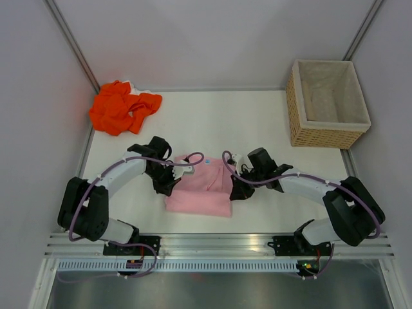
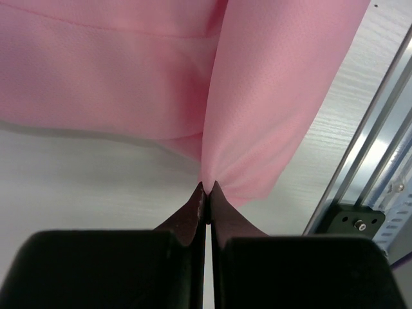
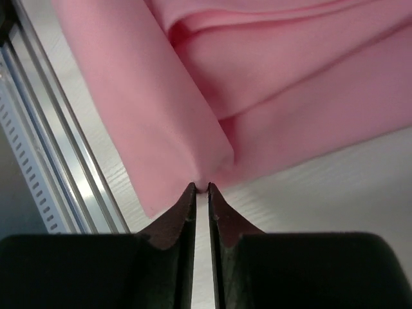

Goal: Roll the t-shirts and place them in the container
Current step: Roll the tshirt

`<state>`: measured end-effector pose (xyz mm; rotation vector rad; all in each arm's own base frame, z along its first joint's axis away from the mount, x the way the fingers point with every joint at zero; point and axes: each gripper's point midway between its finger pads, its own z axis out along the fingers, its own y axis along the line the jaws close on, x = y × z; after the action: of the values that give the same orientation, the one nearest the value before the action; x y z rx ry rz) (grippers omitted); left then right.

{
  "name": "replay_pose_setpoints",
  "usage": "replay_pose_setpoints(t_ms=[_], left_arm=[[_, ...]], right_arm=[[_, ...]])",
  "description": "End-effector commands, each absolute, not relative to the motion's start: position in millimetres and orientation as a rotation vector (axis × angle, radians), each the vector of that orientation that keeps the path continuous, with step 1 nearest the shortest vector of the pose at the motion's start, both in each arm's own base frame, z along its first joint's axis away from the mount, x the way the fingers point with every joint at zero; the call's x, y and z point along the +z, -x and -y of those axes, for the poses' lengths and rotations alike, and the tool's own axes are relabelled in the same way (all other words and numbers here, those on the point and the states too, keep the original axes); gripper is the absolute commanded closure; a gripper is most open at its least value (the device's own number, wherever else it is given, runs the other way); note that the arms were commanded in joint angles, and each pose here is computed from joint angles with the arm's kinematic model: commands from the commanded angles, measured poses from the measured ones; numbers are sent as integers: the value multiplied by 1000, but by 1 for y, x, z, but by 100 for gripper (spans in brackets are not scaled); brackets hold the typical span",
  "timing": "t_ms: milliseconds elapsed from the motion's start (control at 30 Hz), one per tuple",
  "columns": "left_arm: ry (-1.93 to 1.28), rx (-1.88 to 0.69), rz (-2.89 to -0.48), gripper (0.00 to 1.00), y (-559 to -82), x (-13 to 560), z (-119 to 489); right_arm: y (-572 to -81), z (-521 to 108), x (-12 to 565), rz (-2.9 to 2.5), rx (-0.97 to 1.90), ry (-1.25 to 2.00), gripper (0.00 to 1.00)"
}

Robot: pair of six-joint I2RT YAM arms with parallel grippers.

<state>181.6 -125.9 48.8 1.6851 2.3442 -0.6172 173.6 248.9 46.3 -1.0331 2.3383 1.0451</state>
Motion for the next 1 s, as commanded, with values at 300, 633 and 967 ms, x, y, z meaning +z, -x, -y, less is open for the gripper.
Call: replay_pose_setpoints(t_ms=[300,633,967], left_arm=[[-1550,-638,-2389,96,-195,53,135],[-1542,-608,-2365,90,-208,57,138],[-1504,-528,-2393,84,-226,54,136]], right_arm=[[-191,-245,119,-2059,1184,595,39],[-194,-267,84,-2131,1173,468,38],[-195,-261,51,-2224,1071,425,100]])
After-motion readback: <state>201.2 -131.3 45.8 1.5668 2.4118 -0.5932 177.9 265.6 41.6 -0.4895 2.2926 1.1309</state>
